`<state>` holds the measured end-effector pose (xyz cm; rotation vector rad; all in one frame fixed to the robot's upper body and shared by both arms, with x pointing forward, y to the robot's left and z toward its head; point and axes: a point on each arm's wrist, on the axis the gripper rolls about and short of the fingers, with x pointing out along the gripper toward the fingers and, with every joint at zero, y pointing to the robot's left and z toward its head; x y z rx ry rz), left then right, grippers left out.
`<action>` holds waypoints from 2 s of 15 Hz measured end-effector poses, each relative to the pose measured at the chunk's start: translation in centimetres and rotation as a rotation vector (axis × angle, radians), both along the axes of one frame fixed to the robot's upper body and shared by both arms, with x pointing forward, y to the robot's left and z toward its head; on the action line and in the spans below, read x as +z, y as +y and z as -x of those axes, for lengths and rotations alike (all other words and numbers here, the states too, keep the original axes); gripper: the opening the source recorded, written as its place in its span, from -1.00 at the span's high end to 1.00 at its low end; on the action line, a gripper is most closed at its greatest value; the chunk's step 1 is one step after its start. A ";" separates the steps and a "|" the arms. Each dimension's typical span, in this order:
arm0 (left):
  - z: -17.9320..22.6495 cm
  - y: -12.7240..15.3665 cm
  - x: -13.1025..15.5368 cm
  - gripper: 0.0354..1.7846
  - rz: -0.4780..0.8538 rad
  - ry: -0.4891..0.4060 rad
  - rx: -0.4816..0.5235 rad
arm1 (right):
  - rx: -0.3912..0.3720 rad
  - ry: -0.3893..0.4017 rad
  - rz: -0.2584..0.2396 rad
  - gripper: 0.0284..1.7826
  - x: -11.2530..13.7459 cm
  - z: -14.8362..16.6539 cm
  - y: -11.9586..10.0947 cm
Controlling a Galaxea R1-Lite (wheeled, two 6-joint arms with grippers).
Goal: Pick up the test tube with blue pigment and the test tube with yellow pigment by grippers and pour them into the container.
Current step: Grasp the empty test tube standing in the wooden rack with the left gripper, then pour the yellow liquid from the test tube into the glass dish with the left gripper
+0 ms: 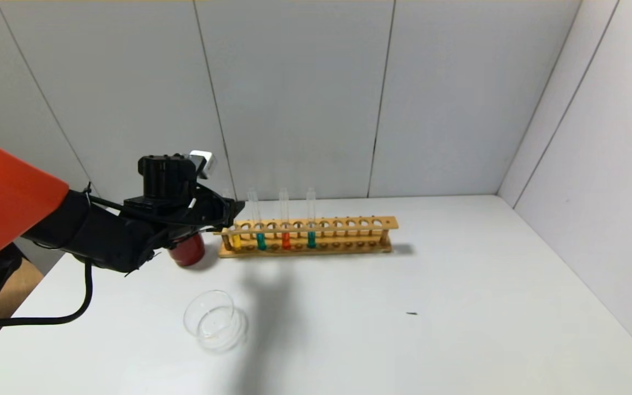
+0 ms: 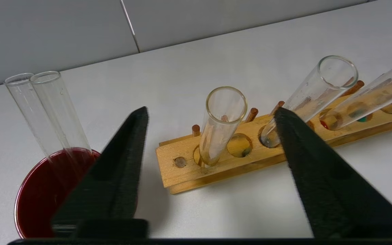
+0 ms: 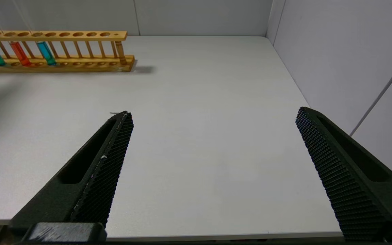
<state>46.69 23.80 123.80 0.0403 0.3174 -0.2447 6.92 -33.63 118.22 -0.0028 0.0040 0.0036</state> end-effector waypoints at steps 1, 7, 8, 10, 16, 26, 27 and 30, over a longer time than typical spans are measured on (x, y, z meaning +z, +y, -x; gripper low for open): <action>-0.1 0.0 -0.1 -0.15 -0.001 0.003 0.000 | 0.000 0.000 0.000 -0.96 0.0 0.0 0.0; -0.5 -0.3 -0.6 0.70 -0.003 0.012 -0.005 | 0.000 0.000 0.000 -0.96 0.0 0.0 0.0; -0.5 -0.3 -0.7 0.70 -0.004 0.012 -0.007 | 0.000 0.000 0.000 -0.96 0.0 0.0 0.0; -0.5 -0.5 -0.7 0.70 -0.007 0.012 -0.010 | 0.000 0.000 0.000 -0.96 0.0 0.0 0.0; -0.3 -0.6 2.8 0.70 0.001 -0.034 -0.014 | 0.000 0.000 0.000 -0.96 0.0 0.0 0.0; 7.3 1.4 16.6 0.70 -0.096 -0.177 -0.051 | 0.000 0.000 0.000 -0.96 0.0 0.0 0.0; 8.8 1.9 16.2 0.70 -0.159 -0.142 -0.066 | 0.000 0.000 0.000 -0.96 0.0 0.0 0.0; 12.8 3.7 13.1 0.70 -0.421 -0.022 -0.150 | 0.000 0.000 0.000 -0.96 0.0 0.0 0.0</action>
